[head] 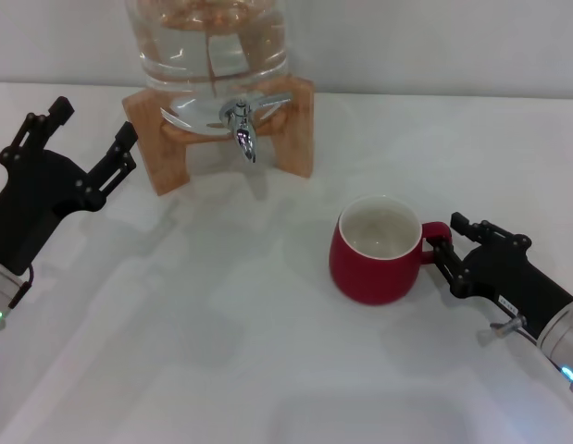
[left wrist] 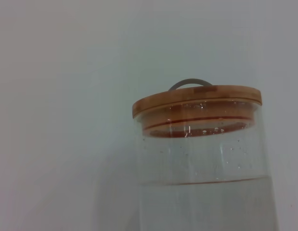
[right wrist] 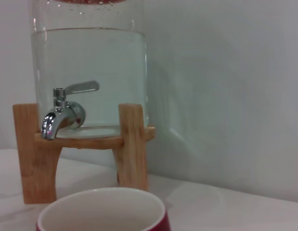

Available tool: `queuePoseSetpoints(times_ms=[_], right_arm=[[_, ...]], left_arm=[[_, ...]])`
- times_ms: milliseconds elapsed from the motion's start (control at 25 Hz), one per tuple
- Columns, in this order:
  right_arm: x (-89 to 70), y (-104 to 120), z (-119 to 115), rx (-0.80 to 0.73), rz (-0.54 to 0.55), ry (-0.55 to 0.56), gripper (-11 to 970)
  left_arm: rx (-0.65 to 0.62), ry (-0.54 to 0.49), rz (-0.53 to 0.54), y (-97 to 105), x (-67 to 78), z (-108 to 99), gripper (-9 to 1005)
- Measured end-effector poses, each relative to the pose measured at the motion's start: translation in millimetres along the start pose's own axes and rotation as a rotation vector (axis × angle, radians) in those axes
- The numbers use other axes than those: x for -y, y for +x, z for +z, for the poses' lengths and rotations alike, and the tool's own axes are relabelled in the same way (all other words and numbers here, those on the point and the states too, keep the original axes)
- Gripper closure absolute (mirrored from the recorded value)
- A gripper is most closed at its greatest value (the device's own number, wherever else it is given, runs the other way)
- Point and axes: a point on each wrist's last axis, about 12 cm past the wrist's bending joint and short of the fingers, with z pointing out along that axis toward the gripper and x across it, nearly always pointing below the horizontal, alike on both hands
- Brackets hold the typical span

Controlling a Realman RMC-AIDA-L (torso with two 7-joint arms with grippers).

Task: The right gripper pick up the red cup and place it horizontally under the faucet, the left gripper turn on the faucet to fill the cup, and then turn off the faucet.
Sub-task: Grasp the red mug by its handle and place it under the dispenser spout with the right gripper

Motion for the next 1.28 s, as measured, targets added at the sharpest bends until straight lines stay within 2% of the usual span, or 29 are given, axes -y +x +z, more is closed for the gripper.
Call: queuePoseSetpoints(times_ms=[200, 400, 640, 1280], right_arm=[[-3.3, -1, 2, 0.000, -0.022, -0.025, 575], [-6.2, -2, 4, 0.004, -0.054, -0.037, 772], [-6.6, -3, 5, 0.007, -0.062, -0.041, 825], [-9.9, -12, 18, 0.018, -0.067, -0.066, 827]], left_arm=[[0.000, 0.000, 0.000, 0, 0.0, 0, 148], [-0.002, -0.002, 0.000, 0, -0.3, 0, 148], [-0.006, -0.004, 0.000, 1, -0.7, 0, 148], [-0.007, 0.010, -0.001, 1, 0.7, 7, 148]])
